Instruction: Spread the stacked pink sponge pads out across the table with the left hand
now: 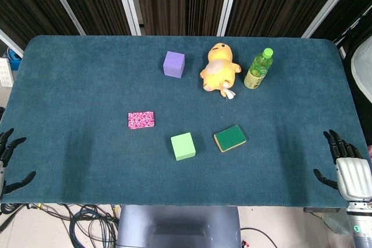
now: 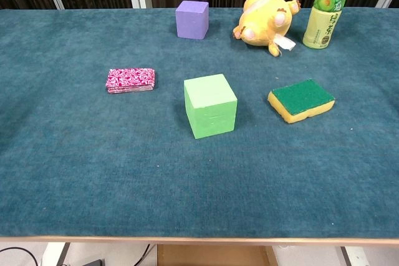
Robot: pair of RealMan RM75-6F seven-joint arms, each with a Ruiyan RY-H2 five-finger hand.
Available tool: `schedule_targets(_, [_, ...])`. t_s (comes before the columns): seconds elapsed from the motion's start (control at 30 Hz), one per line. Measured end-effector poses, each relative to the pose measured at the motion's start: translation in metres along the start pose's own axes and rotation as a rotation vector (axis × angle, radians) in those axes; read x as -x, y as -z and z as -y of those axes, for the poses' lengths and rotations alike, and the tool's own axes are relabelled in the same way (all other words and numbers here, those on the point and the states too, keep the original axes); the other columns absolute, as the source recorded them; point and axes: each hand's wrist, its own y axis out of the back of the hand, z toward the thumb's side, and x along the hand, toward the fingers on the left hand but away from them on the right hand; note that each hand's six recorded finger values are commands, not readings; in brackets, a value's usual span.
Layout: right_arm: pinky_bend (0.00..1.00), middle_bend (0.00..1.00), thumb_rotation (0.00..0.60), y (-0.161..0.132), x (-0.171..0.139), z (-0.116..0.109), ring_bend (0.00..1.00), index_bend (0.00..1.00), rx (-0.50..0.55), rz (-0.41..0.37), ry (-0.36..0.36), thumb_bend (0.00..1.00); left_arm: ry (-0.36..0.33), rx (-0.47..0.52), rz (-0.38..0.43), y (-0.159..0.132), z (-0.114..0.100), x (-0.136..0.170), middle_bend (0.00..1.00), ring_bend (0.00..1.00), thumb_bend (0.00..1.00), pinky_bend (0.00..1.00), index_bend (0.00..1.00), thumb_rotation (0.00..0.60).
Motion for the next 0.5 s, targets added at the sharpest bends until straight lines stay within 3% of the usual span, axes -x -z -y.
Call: schedule_targets(0.5, [0.22,0.07,0.6,-0.0016,-0.0018,-0.0003,0.16,0.0,-0.005,-0.002,-0.002,0.19,0.005,0.001,-0.003,0.0007,0.0001,-0.001,0.1,0.0,0.17,0.0,0.24,0.6])
